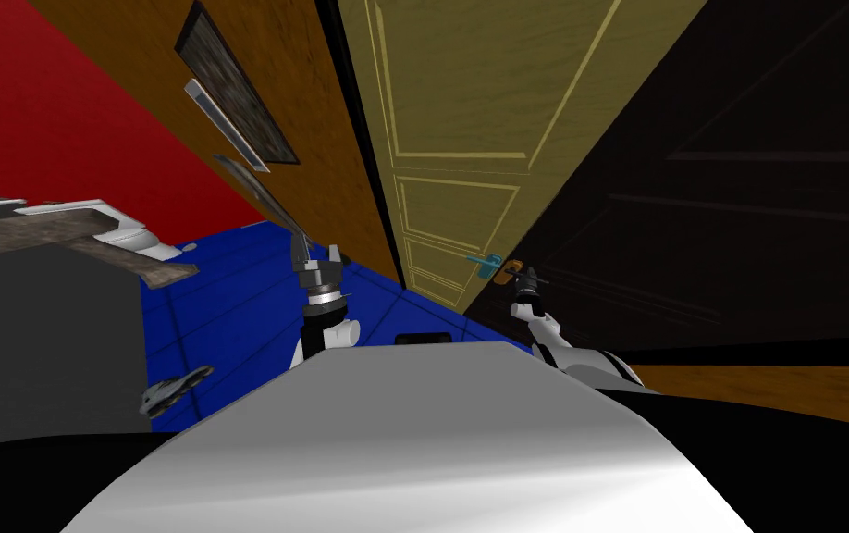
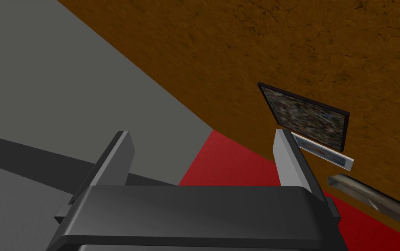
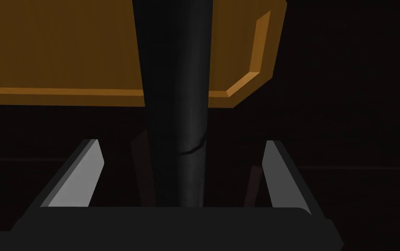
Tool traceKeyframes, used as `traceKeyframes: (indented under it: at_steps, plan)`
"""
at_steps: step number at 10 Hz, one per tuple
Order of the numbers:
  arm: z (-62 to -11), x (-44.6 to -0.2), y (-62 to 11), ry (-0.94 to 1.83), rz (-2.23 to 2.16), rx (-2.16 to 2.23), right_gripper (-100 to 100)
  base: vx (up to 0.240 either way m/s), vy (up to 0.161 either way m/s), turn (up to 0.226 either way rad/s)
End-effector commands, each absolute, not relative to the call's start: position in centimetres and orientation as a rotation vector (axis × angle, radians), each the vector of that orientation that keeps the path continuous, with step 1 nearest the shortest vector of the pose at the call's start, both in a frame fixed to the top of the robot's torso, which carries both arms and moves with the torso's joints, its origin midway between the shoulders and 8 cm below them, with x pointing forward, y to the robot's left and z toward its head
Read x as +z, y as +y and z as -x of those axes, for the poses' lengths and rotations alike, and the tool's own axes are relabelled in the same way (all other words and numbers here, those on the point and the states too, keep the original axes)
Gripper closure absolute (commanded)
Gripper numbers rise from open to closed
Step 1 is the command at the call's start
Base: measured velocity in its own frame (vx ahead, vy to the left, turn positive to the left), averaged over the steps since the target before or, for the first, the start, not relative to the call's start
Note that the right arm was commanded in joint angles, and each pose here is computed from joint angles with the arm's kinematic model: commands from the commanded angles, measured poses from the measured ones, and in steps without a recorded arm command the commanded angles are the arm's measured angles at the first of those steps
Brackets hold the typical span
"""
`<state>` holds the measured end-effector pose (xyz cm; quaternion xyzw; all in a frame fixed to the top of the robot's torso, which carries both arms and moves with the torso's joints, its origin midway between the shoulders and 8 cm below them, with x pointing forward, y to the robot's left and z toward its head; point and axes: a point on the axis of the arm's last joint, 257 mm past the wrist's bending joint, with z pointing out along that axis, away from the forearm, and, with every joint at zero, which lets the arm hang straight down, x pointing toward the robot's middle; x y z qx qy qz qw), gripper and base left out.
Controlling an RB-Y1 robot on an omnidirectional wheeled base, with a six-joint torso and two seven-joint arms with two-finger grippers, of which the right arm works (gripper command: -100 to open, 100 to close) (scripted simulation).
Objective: Pull the door open
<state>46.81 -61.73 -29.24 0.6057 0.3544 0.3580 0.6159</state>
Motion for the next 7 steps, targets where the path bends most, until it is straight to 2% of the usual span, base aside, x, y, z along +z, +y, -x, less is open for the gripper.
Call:
traceKeyframes:
  at_steps: [1,6,7]
  plan:
    - [-46.78,-29.27,-61.73,0.817,-1.396,0.824,100,-0.012,0.001,0.001]
    - [-46.78,-29.27,-61.73,0.817,-1.396,0.824,100,-0.020,0.000,0.007]
    - [-46.91,-29.47,-61.41,0.820,-1.399,0.828,100,-0.106,-0.021,0.030]
